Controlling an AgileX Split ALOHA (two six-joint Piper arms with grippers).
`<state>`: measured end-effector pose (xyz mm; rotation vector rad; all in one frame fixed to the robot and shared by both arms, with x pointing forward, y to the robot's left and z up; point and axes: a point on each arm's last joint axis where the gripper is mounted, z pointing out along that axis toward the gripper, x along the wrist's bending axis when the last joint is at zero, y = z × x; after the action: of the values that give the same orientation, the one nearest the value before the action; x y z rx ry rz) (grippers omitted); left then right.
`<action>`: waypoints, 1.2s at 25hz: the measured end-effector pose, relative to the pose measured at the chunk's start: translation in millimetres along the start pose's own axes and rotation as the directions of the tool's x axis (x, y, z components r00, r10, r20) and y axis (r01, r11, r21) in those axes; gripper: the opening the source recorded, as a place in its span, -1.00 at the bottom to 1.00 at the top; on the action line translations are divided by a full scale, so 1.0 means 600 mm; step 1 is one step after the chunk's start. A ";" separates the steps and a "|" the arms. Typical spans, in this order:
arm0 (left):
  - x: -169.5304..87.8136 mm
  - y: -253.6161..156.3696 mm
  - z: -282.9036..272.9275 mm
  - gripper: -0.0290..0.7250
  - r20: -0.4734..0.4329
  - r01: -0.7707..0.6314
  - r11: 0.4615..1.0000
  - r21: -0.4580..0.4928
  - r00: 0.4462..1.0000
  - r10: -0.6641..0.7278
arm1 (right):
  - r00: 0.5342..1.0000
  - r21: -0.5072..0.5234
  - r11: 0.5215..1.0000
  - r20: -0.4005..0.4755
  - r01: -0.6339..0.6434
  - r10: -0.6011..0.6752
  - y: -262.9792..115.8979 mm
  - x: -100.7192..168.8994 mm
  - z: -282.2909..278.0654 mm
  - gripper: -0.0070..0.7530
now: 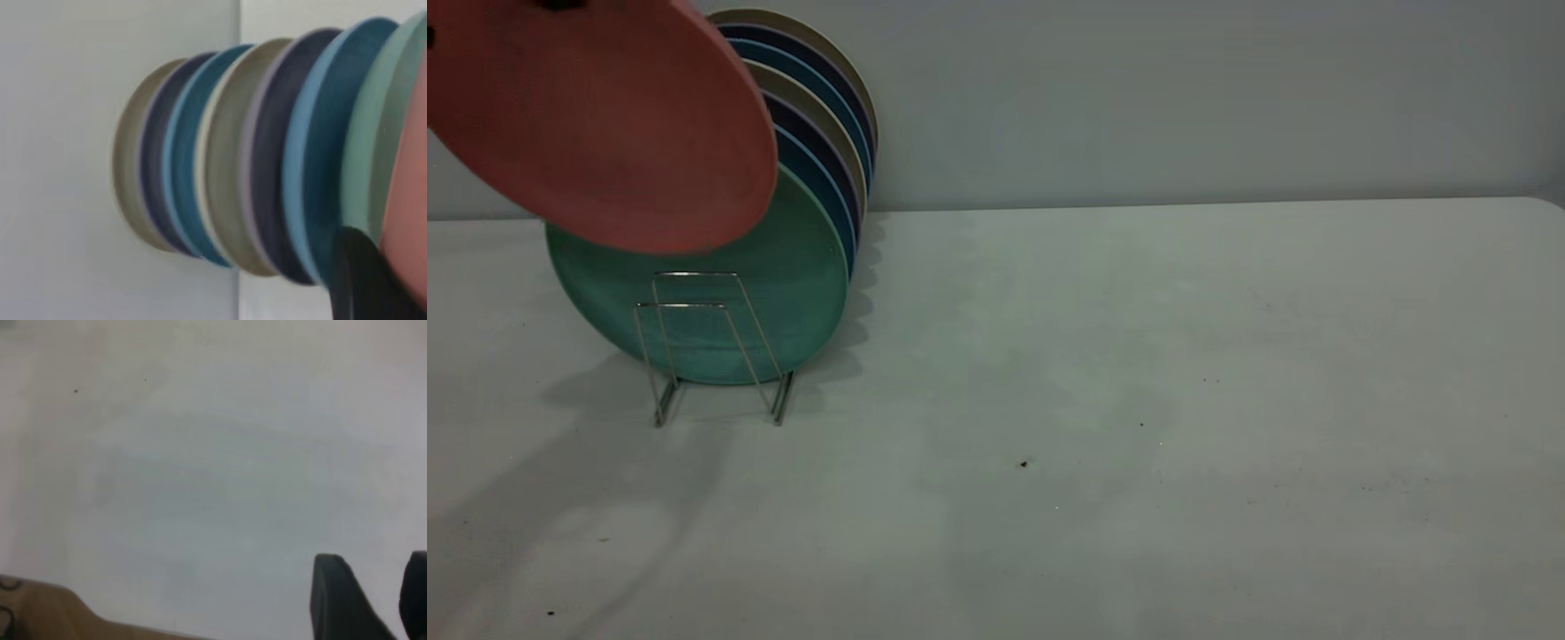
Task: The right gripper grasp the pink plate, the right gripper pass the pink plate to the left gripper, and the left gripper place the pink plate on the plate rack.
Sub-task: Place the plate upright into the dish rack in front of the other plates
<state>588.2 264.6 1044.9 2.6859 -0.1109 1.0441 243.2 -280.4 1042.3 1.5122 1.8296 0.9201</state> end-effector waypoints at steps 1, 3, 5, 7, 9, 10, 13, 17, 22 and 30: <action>-0.003 0.000 0.004 -0.68 0.015 0.002 1.000 -0.003 1.000 -0.002 | 1.000 0.000 1.000 0.000 0.000 0.000 0.000 0.000 0.000 -0.35; -0.007 0.000 0.007 -0.68 0.041 0.002 1.000 -0.011 0.999 -0.002 | 1.000 0.000 1.000 0.000 0.000 0.000 0.000 0.000 0.000 -0.35; -0.008 0.000 0.007 -0.68 0.045 0.002 1.000 -0.013 0.999 -0.002 | 1.000 0.000 1.000 0.000 0.000 0.000 0.000 0.000 0.000 -0.35; -0.008 0.000 0.007 -0.68 0.045 0.002 1.000 -0.013 0.999 -0.002 | 1.000 0.000 1.000 0.000 0.000 0.000 0.000 0.000 0.000 -0.35; -0.008 0.000 0.007 -0.68 0.045 0.002 1.000 -0.013 0.999 -0.002 | 1.000 0.000 1.000 0.000 0.000 0.000 0.000 0.000 0.000 -0.35; -0.008 0.000 0.007 -0.68 0.044 0.002 1.000 -0.013 0.999 -0.001 | 1.000 0.000 1.000 0.000 0.000 0.000 0.000 0.000 0.000 -0.35; -0.006 -0.001 0.007 -0.68 0.033 0.001 1.000 -0.008 0.999 -0.001 | 1.000 0.000 1.000 0.000 0.000 0.000 0.000 0.000 0.000 -0.35; -0.005 -0.001 0.008 -0.68 0.029 0.001 1.000 -0.005 1.000 -0.001 | 1.000 0.000 1.000 0.000 0.000 0.000 0.000 0.000 0.000 -0.35; -0.010 -0.011 0.021 -0.68 0.051 0.016 1.000 0.003 0.999 -0.016 | 1.000 0.000 1.000 0.000 0.000 0.000 0.000 0.000 0.000 -0.35; -0.024 -0.019 0.049 -0.68 0.104 0.029 1.000 0.005 0.994 -0.029 | 1.000 0.000 1.000 0.002 -0.010 0.010 0.000 0.000 0.000 -0.35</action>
<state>598.6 267.6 1012.1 2.7360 -0.0895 0.8962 243.2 -280.5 1042.3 1.5234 1.8226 0.9230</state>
